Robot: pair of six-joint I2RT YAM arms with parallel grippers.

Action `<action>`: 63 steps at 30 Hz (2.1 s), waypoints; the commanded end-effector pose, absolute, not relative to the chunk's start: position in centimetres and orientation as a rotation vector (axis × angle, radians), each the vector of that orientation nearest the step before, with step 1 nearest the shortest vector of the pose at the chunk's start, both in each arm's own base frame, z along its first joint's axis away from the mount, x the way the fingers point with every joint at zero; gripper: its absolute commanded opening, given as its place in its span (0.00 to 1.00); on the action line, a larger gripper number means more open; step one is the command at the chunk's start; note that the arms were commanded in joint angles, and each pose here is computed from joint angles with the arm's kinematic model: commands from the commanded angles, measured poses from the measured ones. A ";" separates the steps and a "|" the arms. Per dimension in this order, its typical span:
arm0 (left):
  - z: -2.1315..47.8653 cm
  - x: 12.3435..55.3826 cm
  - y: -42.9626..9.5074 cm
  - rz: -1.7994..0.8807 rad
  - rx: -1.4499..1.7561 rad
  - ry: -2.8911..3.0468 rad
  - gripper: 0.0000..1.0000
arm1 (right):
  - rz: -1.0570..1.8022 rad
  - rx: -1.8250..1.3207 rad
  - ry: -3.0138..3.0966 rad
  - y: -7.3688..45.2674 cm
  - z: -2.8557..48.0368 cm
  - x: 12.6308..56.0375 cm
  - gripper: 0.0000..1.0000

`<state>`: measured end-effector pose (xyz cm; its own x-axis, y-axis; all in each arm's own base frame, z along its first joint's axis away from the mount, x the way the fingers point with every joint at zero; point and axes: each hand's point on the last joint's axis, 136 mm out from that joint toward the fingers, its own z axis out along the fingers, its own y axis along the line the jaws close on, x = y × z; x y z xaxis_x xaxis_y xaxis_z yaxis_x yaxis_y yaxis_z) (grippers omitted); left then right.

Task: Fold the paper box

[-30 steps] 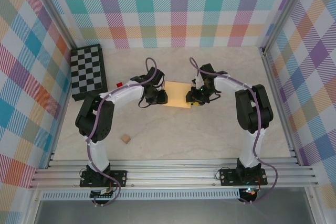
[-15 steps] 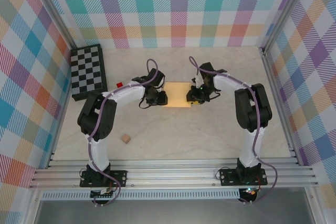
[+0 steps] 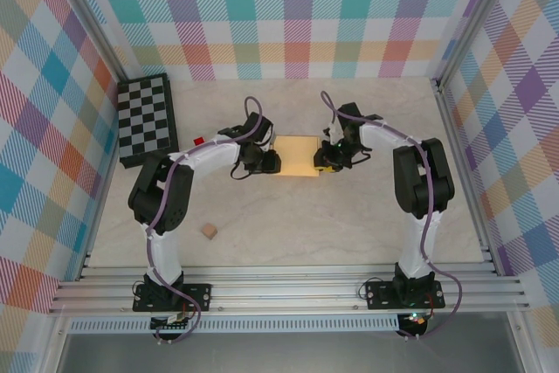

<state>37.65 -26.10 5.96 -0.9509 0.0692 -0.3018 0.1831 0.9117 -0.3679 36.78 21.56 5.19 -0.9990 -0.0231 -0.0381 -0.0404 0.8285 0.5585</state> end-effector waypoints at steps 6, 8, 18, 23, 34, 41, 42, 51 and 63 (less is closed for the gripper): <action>9.1 37.6 -29.6 -0.880 0.135 2.710 0.22 | 1.089 -0.063 2.914 23.4 7.0 37.4 0.22; 10.3 37.3 -29.8 -0.862 0.125 2.708 0.23 | 1.108 -0.066 2.892 23.5 8.2 37.1 0.22; 11.5 35.5 -29.7 -0.887 0.083 2.696 0.22 | 1.090 -0.063 2.880 23.0 9.7 36.0 0.22; 11.2 33.0 -29.2 -0.847 0.101 2.729 0.23 | 1.062 -0.016 2.915 22.2 8.3 34.5 0.24; 7.8 30.3 -28.2 -0.679 0.314 2.643 0.24 | 1.005 -0.077 2.876 21.4 4.4 32.9 0.24; 11.5 31.8 -26.0 -0.532 0.298 2.609 0.47 | 0.890 -0.149 2.837 20.3 6.7 33.0 0.30; 12.8 32.4 -25.5 -0.504 0.295 2.587 0.52 | 0.863 -0.160 2.828 20.0 7.2 33.0 0.32; 15.1 41.4 -25.6 -0.428 0.425 2.524 0.62 | 0.837 -0.181 2.703 19.7 10.4 33.2 0.37; 8.6 46.4 -27.9 -0.465 0.575 2.644 0.61 | 0.865 -0.113 2.781 20.8 6.9 33.5 0.40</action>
<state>46.34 -27.95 6.51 -0.8493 0.3060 -0.4302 0.4242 0.8806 -0.2111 33.58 20.06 7.84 -0.9668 -0.0091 -0.2555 -0.1496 0.8306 0.5364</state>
